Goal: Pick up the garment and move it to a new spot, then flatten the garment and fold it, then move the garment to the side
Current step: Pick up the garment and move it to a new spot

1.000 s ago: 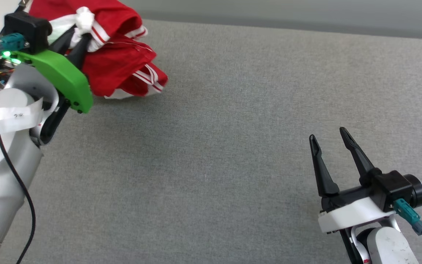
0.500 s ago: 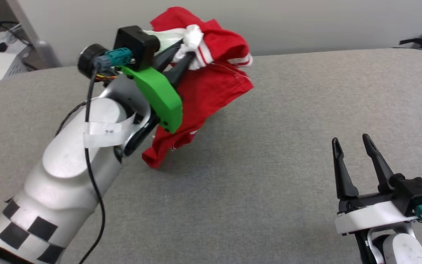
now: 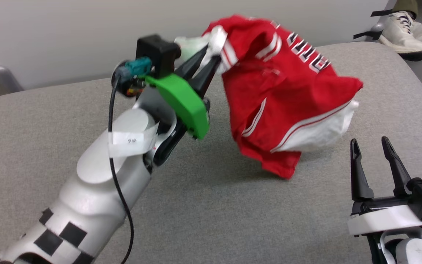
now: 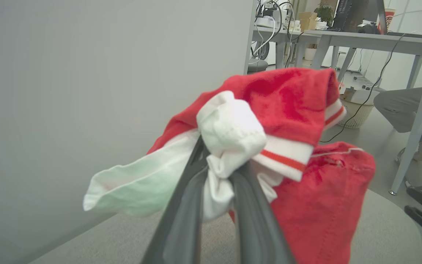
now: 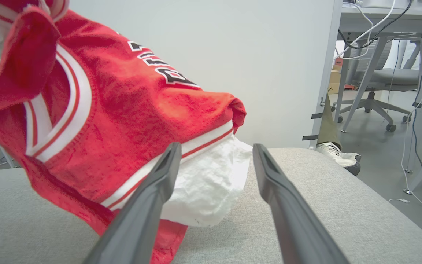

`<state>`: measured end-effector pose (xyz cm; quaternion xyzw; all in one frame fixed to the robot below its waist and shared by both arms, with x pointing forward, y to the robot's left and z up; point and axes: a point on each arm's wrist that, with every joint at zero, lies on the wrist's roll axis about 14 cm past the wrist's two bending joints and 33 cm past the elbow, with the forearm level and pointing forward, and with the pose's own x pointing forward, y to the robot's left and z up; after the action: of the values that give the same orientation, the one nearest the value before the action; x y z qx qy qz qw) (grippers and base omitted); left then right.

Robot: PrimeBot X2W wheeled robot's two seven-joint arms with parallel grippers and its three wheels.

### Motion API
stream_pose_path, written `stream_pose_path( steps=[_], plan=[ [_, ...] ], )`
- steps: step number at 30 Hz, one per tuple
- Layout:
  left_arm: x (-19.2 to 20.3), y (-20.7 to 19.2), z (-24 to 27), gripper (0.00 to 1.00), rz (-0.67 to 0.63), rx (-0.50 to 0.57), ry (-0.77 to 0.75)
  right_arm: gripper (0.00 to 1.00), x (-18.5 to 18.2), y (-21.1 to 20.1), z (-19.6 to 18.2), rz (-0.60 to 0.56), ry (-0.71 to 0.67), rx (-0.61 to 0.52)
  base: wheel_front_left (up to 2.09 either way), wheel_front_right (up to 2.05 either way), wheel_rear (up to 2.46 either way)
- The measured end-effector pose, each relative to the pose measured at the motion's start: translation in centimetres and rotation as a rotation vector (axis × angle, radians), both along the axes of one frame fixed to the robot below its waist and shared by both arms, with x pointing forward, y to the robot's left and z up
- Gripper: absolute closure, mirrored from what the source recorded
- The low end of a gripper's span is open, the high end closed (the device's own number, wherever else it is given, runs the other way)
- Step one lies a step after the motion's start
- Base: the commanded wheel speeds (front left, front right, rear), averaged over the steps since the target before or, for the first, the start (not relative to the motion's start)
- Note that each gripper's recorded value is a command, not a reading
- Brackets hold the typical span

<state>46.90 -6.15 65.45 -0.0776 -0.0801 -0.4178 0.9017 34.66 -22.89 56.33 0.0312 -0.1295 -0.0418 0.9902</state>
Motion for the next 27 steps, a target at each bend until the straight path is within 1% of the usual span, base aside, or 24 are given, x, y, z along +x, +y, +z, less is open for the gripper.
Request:
stream_pose_path(
  steps=[3,5,8,11,15,16,17,18,21,24,27],
  plan=[
    [0.6,2.9,-6.8,1.0,0.078,0.062,0.163,0.0,0.7,1.0,-0.5,0.032,0.014,0.003,0.0,0.0,0.0],
    [0.4,5.5,-11.8,1.0,0.135,0.124,0.276,0.0,1.3,1.8,-1.0,0.056,0.03,0.006,0.0,0.0,0.0],
    [-0.2,9.2,-17.6,1.0,0.219,0.202,0.397,0.0,2.2,2.7,-1.9,0.087,0.056,0.008,0.0,0.0,0.0],
    [-0.5,12.2,-20.8,1.0,0.29,0.243,0.456,0.0,3.0,3.5,-2.9,0.111,0.084,0.008,0.0,0.0,0.0],
    [-0.9,14.3,-22.9,1.0,0.335,0.273,0.476,0.0,3.8,4.4,-4.4,0.138,0.127,0.0,0.0,0.0,0.0],
    [-1.0,14.7,-23.4,0.92,0.338,0.289,0.479,0.0,4.0,4.6,-4.6,0.143,0.135,-0.002,0.0,0.0,0.0],
    [-1.3,15.0,-24.0,0.71,0.34,0.311,0.484,0.0,4.1,4.8,-4.9,0.149,0.143,-0.004,0.0,0.0,0.0],
    [-1.6,15.4,-24.5,0.0,0.342,0.335,0.484,0.0,4.3,4.9,-5.1,0.155,0.148,-0.004,0.0,0.0,0.0],
    [-2.2,16.8,-25.9,0.0,0.36,0.403,0.491,0.0,4.7,5.4,-5.5,0.168,0.159,-0.002,0.0,0.0,0.0],
    [-2.4,17.9,-26.1,0.0,0.376,0.453,0.462,0.0,4.9,5.7,-5.7,0.178,0.164,-0.002,0.0,0.0,0.0],
    [-2.1,18.8,-25.3,0.0,0.409,0.461,0.428,0.0,4.9,5.9,-5.6,0.182,0.16,-0.003,0.0,0.0,0.0]
  ],
)
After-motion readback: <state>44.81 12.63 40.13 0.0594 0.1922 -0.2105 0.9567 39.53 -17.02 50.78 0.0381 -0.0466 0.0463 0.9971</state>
